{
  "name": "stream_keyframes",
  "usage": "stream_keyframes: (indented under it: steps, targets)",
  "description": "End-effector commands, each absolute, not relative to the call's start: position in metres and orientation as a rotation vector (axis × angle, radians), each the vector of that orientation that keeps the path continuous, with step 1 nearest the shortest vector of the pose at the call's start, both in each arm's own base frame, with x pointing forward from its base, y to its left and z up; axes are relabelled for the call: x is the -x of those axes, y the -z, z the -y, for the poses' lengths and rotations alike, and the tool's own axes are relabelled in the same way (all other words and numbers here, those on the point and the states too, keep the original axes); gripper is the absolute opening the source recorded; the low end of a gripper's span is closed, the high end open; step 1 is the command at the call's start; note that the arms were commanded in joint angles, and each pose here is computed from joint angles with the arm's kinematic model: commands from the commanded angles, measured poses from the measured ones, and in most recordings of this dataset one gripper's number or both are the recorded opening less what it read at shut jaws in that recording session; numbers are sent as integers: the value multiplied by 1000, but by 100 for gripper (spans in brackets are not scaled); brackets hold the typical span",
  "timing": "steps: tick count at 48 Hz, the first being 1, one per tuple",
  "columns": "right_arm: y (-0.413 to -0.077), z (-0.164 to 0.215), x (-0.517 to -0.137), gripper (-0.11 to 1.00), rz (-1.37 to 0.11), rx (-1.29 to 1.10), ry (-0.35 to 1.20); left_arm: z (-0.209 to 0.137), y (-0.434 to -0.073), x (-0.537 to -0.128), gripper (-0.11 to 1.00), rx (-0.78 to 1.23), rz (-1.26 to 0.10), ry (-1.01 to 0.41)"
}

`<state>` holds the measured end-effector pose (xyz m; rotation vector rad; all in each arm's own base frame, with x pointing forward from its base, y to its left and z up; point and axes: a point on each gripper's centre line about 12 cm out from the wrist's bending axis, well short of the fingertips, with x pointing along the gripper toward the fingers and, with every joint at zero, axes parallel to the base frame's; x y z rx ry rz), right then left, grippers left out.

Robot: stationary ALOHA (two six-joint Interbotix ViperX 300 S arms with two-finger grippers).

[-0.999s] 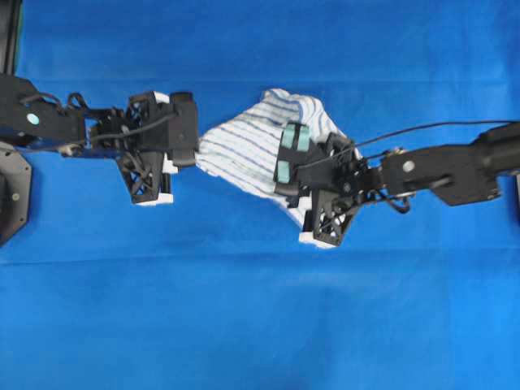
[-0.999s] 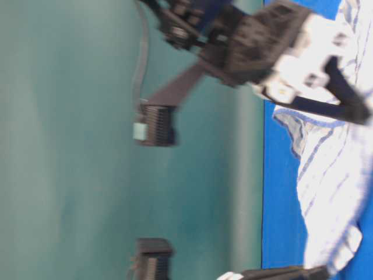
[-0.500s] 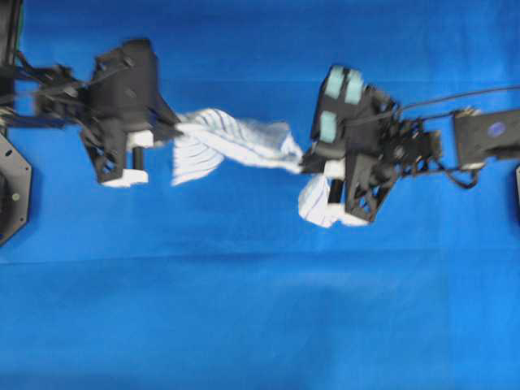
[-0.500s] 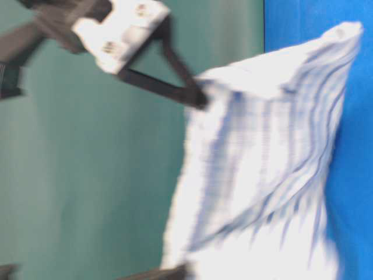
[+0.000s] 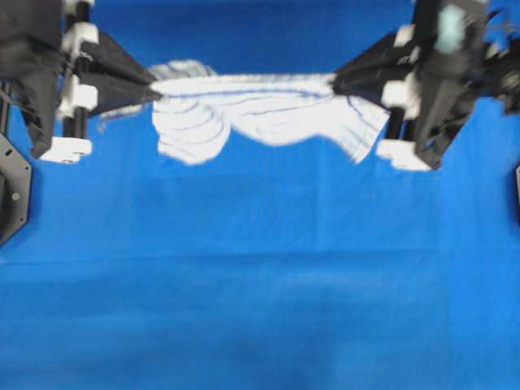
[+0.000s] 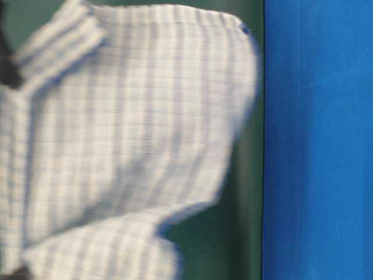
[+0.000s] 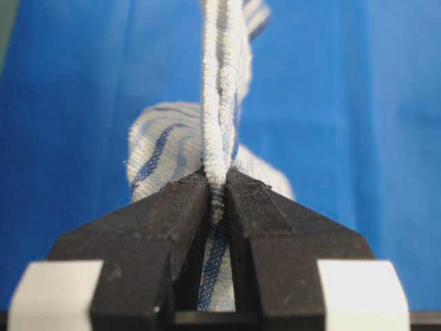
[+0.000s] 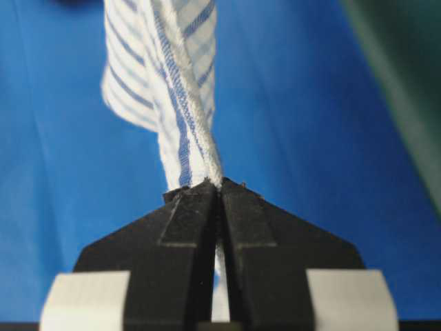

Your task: Lift the towel with both arms.

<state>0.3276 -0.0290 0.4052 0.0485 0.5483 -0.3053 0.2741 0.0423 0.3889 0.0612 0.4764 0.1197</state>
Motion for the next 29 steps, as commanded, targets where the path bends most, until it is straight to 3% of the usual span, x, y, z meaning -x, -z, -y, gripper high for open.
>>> stream_keyframes:
  steps: [1, 10, 29]
  targets:
    - [-442, 32, -314, 1, -460, -47, 319, -43, -418, -271, 5, -65, -428, -125]
    - [-455, 34, -307, 1, -433, -28, 328, -42, -439, -270, 5, -71, -403, -124]
    - [-452, 33, -309, 1, -451, 13, 317, -42, -437, -270, 5, -75, -408, -123]
